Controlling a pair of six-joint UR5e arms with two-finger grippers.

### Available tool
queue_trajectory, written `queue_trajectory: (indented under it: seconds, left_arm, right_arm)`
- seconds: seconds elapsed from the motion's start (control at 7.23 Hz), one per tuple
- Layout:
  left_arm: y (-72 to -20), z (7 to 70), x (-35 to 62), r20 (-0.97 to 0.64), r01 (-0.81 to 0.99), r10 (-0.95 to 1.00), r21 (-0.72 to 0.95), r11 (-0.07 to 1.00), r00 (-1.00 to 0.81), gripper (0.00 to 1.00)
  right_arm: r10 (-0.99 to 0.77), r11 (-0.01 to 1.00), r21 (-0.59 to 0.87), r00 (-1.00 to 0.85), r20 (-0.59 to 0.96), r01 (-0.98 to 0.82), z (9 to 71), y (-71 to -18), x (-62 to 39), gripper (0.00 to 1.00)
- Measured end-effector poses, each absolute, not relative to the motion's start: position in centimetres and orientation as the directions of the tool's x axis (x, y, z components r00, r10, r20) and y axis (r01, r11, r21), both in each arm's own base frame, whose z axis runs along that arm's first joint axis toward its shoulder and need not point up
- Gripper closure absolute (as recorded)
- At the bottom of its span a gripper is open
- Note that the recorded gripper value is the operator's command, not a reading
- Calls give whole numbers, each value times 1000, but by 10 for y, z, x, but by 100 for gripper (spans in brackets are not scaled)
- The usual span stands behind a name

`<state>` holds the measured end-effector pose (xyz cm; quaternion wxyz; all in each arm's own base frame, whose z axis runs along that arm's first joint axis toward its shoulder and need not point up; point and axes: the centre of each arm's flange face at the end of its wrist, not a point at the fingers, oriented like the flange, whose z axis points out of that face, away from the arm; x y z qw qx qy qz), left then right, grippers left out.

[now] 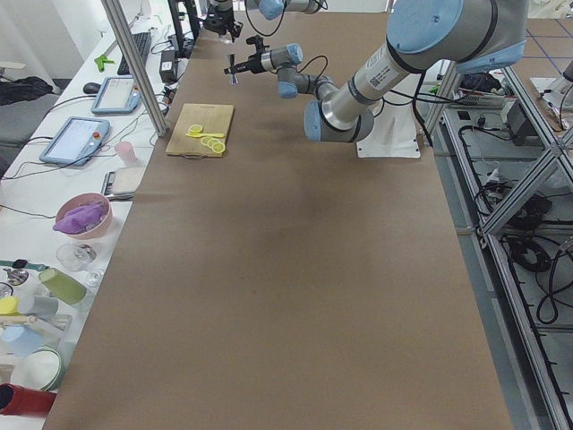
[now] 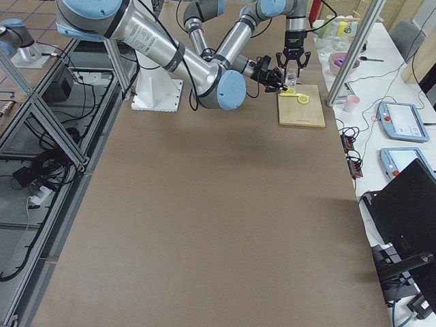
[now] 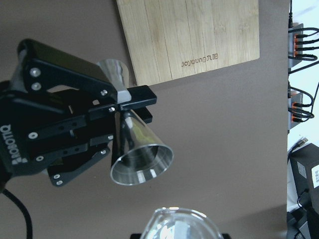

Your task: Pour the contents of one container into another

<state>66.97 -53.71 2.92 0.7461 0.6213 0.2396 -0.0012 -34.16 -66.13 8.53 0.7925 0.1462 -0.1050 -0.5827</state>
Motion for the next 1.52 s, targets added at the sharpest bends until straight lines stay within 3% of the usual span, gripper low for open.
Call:
queue_trajectory:
  seconds: [1.52]
  left_arm:
    - [-537, 29, 670, -359, 299, 296, 926, 228, 885, 100]
  right_arm:
    - [-973, 209, 250, 226, -44, 945, 78, -661, -362, 100]
